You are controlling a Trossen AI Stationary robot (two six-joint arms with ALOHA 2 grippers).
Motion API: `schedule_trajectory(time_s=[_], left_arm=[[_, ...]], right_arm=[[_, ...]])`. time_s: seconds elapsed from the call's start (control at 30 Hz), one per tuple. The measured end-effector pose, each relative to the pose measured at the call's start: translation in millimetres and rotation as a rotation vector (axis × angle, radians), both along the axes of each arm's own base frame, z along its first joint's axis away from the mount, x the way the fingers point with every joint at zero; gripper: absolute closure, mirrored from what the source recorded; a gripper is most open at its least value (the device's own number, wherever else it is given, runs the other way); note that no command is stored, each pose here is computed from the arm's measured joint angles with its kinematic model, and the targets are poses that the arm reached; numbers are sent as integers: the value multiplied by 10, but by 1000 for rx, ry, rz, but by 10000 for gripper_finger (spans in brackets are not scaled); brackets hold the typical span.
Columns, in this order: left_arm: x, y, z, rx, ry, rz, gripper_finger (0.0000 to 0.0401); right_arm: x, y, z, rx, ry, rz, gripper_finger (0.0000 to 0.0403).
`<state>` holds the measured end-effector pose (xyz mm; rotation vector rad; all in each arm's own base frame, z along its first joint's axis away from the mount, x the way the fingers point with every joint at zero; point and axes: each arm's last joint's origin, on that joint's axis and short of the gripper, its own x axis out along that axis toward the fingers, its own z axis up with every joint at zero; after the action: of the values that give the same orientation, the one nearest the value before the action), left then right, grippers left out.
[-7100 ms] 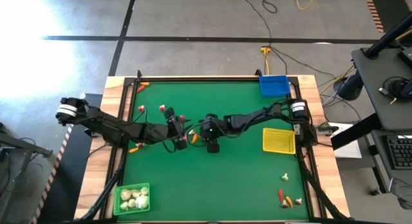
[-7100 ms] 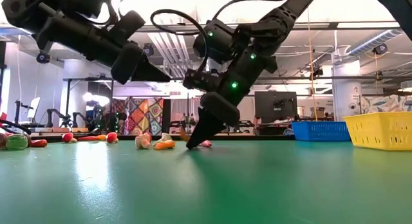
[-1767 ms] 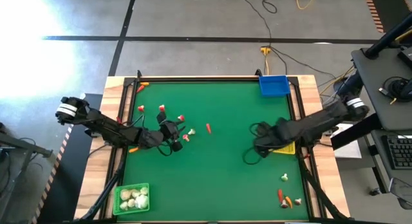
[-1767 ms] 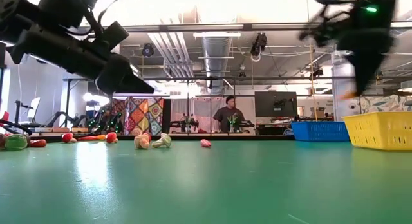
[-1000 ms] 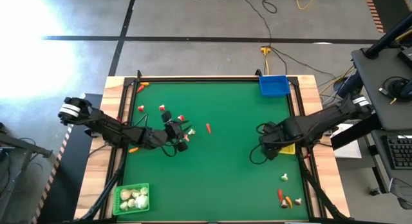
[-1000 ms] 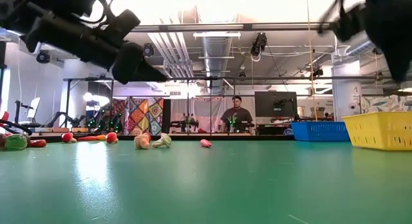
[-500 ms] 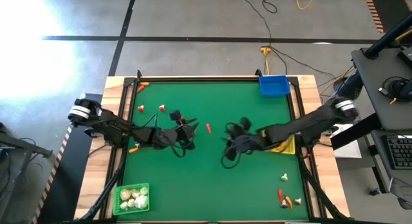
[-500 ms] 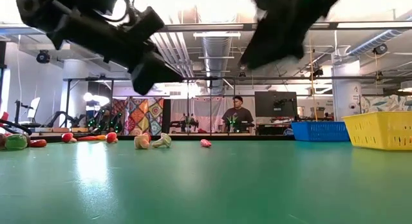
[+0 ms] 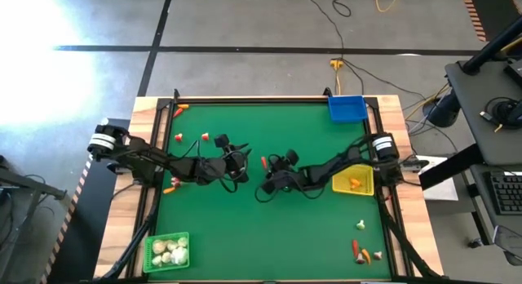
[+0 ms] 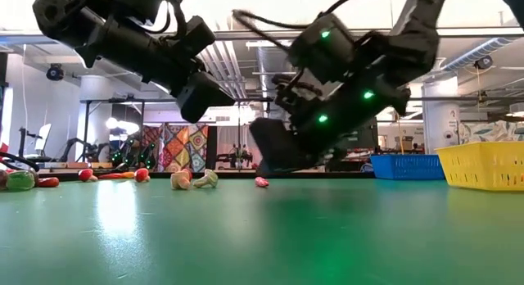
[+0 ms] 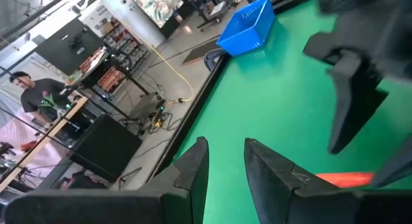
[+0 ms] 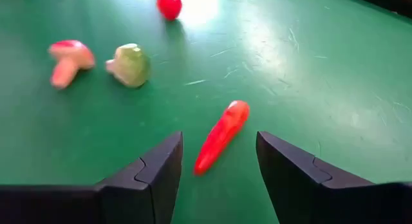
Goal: Sort produce into baskets
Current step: Put the red chili into the yellow bin
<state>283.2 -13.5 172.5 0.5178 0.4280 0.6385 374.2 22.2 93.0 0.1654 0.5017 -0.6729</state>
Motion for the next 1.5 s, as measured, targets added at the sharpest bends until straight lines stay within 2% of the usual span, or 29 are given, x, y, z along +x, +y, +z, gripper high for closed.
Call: schedule_trajectory(time_s=[0.3, 0.67, 0.77, 0.87, 1.03, 1.23, 1.4, 1.5], left_arm=[[0, 27, 2, -18, -22, 12, 317], [-19, 28, -23, -35, -32, 17, 317], [-21, 27, -26, -39, -34, 18, 317], [-41, 27, -56, -44, -24, 20, 317], [-71, 31, -118, -69, 10, 32, 317], [-81, 32, -140, -150, -43, 63, 317], [-81, 32, -140, -180, -71, 73, 317], [-80, 32, -141, -183, -73, 73, 317]], right_arm=[[196, -94, -76, -7, 19, -25, 246], [282, -90, -7, 10, 149, 8, 350], [281, -85, 72, 11, 208, 14, 369], [201, -18, 323, 35, 282, 23, 376], [-245, 294, 858, 105, 365, -52, 374], [-1063, 615, 1301, 268, 454, -308, 374], [-1566, 698, 1415, 374, 510, -531, 374], [-1714, 684, 1287, 441, 543, -587, 374]])
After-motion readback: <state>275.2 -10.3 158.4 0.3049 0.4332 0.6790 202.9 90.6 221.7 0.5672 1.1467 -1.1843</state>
